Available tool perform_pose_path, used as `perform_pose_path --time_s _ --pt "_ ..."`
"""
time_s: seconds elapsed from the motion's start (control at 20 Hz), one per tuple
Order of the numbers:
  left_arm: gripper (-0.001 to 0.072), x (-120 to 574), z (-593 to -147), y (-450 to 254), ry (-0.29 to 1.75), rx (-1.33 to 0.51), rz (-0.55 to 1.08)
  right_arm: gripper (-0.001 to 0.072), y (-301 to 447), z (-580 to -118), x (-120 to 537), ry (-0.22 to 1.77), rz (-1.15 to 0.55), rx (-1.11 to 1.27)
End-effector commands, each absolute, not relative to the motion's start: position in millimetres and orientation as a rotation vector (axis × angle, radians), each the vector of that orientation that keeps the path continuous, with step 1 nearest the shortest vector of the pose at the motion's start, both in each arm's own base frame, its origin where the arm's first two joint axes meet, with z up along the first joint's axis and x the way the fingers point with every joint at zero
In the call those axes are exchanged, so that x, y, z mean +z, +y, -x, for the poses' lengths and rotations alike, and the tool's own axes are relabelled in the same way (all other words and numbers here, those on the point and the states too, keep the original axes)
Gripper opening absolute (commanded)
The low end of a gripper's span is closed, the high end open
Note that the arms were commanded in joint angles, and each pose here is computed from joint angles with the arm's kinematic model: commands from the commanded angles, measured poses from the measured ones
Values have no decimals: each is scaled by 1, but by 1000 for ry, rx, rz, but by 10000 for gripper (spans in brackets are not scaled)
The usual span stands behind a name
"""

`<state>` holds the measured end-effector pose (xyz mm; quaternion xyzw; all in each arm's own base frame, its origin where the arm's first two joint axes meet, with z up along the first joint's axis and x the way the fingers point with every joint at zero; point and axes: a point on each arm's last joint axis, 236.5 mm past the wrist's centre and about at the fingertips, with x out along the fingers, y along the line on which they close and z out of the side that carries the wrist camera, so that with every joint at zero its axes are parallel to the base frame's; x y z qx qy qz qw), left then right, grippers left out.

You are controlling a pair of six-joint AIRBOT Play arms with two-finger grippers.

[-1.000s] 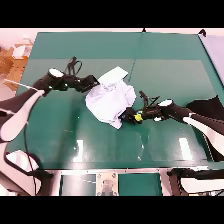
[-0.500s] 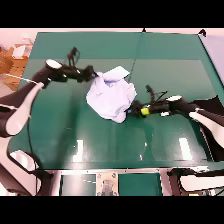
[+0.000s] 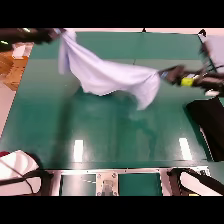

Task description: Fold the shirts.

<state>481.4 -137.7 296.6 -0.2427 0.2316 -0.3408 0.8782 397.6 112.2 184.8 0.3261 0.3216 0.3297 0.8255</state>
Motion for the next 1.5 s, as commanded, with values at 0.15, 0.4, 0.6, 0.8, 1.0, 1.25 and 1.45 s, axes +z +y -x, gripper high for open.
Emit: perform_pose_path --time_s 0.15,0.4,0.6,0.8,1.0,1.25,1.45 --pt "22 447 -363 -102 121 -630 346 16 110 -311 426 111 -248 670" --pt "22 435 -362 -88 153 -561 282 16 91 -285 428 129 -160 499" --pt "22 352 -431 -99 356 -629 298 16 92 -312 303 441 -313 522" --pt "23 207 -498 -197 619 -815 290 16 108 -314 121 773 -530 475" --pt "640 71 -524 -261 873 -806 410 16 110 -285 -16 984 -685 322" --pt "663 87 -497 -191 1112 -804 572 17 108 -279 -40 1049 -691 298" --pt "663 67 -431 -91 1420 -550 522 17 107 -282 -36 1040 -688 301"
